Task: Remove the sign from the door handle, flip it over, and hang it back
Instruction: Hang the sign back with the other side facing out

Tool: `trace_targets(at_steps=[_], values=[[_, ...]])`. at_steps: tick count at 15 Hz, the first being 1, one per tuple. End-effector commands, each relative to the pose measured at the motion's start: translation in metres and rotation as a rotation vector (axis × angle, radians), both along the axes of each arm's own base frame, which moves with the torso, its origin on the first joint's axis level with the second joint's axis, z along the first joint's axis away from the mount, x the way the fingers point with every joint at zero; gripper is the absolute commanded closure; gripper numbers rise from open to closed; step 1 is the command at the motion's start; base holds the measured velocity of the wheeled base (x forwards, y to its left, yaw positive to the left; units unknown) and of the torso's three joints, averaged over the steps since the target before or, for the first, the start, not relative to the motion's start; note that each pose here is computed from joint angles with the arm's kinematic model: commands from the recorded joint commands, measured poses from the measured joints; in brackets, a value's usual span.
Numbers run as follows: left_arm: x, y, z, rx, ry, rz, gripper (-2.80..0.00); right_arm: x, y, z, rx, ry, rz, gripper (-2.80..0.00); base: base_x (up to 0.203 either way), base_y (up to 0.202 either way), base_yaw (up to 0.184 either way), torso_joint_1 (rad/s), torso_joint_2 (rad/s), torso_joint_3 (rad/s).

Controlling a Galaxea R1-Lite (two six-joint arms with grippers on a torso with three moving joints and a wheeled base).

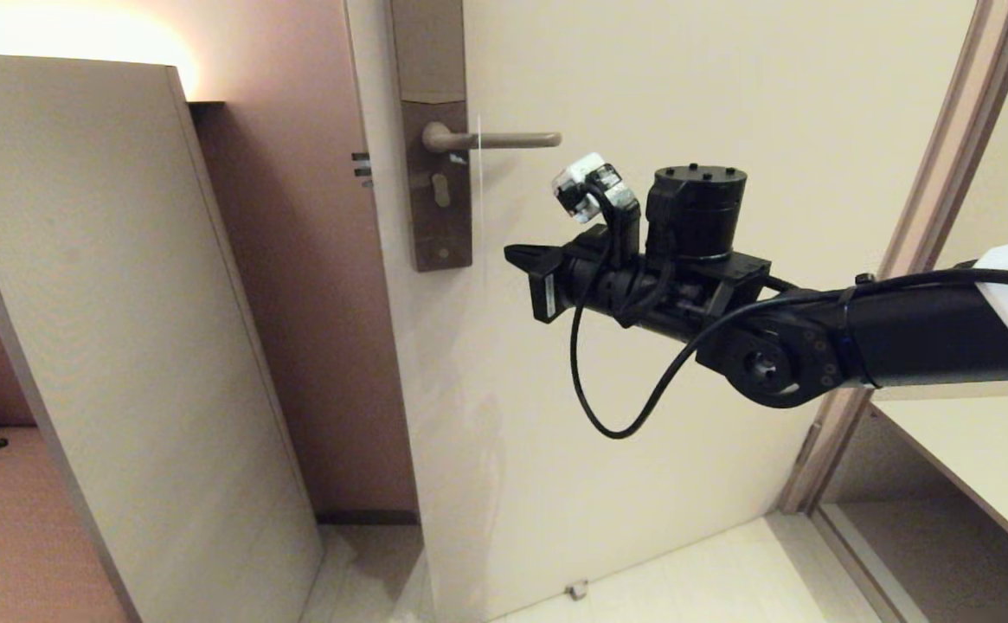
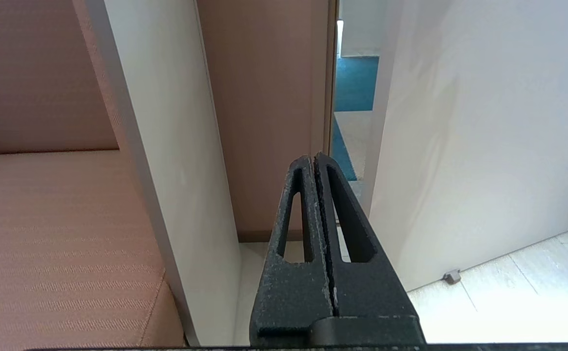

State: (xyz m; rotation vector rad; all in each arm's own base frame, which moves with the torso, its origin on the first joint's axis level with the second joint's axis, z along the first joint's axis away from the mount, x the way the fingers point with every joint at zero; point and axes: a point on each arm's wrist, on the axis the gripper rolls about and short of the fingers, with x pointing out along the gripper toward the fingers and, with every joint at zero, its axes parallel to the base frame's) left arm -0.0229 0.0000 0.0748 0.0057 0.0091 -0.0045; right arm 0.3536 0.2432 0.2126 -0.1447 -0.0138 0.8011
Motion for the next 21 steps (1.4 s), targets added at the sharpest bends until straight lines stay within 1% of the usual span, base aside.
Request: trace_targets(at_steps=[1, 3, 8, 11, 12, 14, 15, 16, 19, 21], values=[[0.000, 0.000, 0.000, 0.000, 0.000, 0.000, 0.00, 0.005, 0.005, -0.006, 0.013, -0.019, 0.004, 0.00, 0.000, 0.000, 0.000, 0.000, 0.00, 0.000], [0.000, 0.000, 0.000, 0.000, 0.000, 0.000, 0.00, 0.007, 0.011, -0.002, 0.042, -0.060, 0.014, 0.00, 0.000, 0.000, 0.000, 0.000, 0.00, 0.000], [0.000, 0.000, 0.000, 0.000, 0.000, 0.001, 0.00, -0.008, 0.050, -0.001, 0.120, -0.167, 0.098, 0.00, 0.000, 0.000, 0.000, 0.000, 0.00, 0.000], [0.000, 0.000, 0.000, 0.000, 0.000, 0.000, 0.00, -0.016, 0.067, -0.002, 0.163, -0.217, 0.137, 0.00, 0.000, 0.000, 0.000, 0.000, 0.00, 0.000], [0.000, 0.000, 0.000, 0.000, 0.000, 0.000, 0.00, -0.017, 0.072, -0.004, 0.170, -0.225, 0.143, 0.00, 0.000, 0.000, 0.000, 0.000, 0.00, 0.000], [0.000, 0.000, 0.000, 0.000, 0.000, 0.001, 0.00, -0.014, 0.081, -0.005, 0.204, -0.254, 0.107, 0.00, 0.000, 0.000, 0.000, 0.000, 0.00, 0.000], [0.000, 0.000, 0.000, 0.000, 0.000, 0.000, 0.00, -0.012, 0.084, -0.002, 0.230, -0.275, 0.073, 0.00, 0.000, 0.000, 0.000, 0.000, 0.00, 0.000], [0.000, 0.000, 0.000, 0.000, 0.000, 0.001, 0.00, -0.013, 0.084, 0.001, 0.240, -0.282, 0.062, 0.00, 0.000, 0.000, 0.000, 0.000, 0.00, 0.000], [0.000, 0.000, 0.000, 0.000, 0.000, 0.001, 0.00, -0.018, 0.078, 0.008, 0.241, -0.280, 0.066, 0.00, 0.000, 0.000, 0.000, 0.000, 0.00, 0.000], [0.000, 0.000, 0.000, 0.000, 0.000, 0.001, 0.00, -0.025, 0.071, 0.015, 0.226, -0.262, 0.071, 0.00, 0.000, 0.000, 0.000, 0.000, 0.00, 0.000]])
